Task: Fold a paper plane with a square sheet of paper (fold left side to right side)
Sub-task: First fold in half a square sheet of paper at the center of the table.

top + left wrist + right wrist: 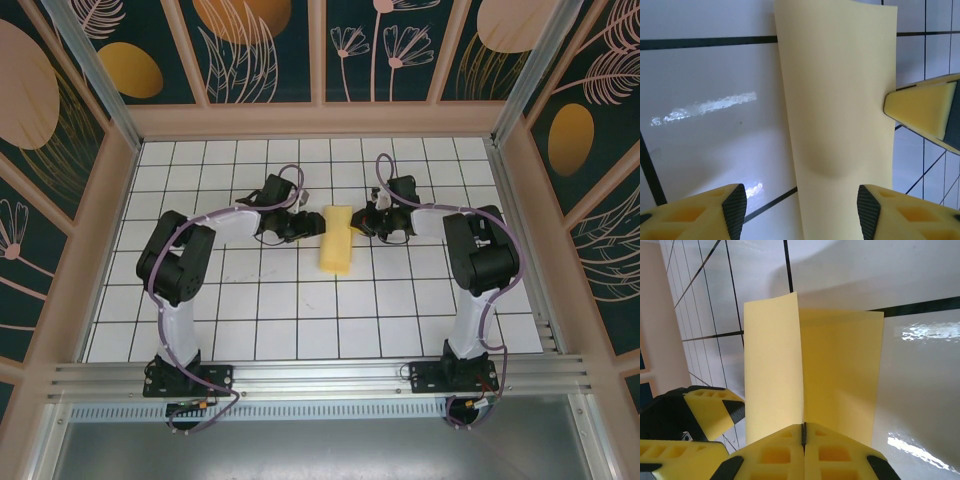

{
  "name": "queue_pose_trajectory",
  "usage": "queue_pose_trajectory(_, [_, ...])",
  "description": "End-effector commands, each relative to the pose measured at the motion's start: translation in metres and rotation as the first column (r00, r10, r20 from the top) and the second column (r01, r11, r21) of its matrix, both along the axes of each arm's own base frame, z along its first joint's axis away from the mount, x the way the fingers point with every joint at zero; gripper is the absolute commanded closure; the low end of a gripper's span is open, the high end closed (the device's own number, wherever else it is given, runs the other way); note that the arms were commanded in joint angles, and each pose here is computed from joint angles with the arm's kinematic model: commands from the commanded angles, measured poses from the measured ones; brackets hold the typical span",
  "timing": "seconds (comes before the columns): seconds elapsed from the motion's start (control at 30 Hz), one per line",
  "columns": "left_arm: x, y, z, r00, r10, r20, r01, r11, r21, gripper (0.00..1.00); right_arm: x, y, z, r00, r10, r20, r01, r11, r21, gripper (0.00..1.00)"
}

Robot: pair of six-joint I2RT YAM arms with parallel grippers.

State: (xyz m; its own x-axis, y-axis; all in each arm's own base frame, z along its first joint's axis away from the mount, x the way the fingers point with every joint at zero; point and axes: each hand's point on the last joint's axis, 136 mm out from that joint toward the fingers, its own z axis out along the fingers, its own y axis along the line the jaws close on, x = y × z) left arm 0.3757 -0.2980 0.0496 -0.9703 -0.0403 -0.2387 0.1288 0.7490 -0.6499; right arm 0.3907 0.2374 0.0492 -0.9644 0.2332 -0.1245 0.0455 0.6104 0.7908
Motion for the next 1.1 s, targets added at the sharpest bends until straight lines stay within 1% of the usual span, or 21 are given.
queue_pose_trajectory(0.0, [0.004,-0.004,-0.007,1.0,0.017,-0.025,-0.016,1.0,0.023,0.37,-0.002,-0.002,-0.01,1.0,-0.004,-0.007,0.003,1.0,-0.021,0.94])
queue_pose_trajectory(0.23, [0.007,-0.011,-0.013,0.999,0.025,-0.041,-0.024,0.999,0.033,0.39,-0.004,-0.003,-0.013,1.0,-0.008,-0.007,0.008,0.999,-0.034,0.93])
queue_pose_trajectory(0.57, [0.004,-0.019,-0.024,0.998,0.014,-0.053,-0.01,0.997,0.079,0.45,-0.008,-0.003,-0.017,1.0,-0.001,-0.011,0.0,0.999,-0.047,0.91])
queue_pose_trajectory(0.73, [0.004,-0.019,-0.028,0.998,0.015,-0.058,-0.01,0.996,0.093,0.5,-0.01,-0.003,-0.02,1.0,0.004,-0.018,-0.005,0.999,-0.051,0.89])
queue_pose_trajectory(0.87, [0.004,-0.017,-0.033,0.998,0.017,-0.061,-0.01,0.994,0.112,0.5,-0.008,-0.007,-0.017,1.0,-0.005,-0.005,0.004,0.997,-0.079,0.84])
queue_pose_trajectory(0.93, [0.004,-0.016,-0.035,0.998,0.015,-0.063,-0.008,0.993,0.119,0.51,-0.006,-0.012,-0.012,1.0,-0.016,0.011,0.017,0.995,-0.099,0.78])
queue_pose_trajectory(0.97, [0.003,-0.016,-0.036,0.998,0.013,-0.065,-0.005,0.993,0.122,0.51,-0.004,-0.015,-0.009,0.999,-0.025,0.022,0.027,0.994,-0.11,0.73])
queue_pose_trajectory(1.0, [0.003,-0.016,-0.038,0.998,0.011,-0.066,-0.002,0.992,0.124,0.51,-0.004,-0.018,-0.007,0.999,-0.03,0.029,0.033,0.993,-0.116,0.69])
queue_pose_trajectory(1.07, [0.002,-0.016,-0.038,0.998,0.004,-0.067,0.004,0.992,0.124,0.51,-0.003,-0.024,-0.002,0.998,-0.039,0.043,0.044,0.99,-0.134,0.65])
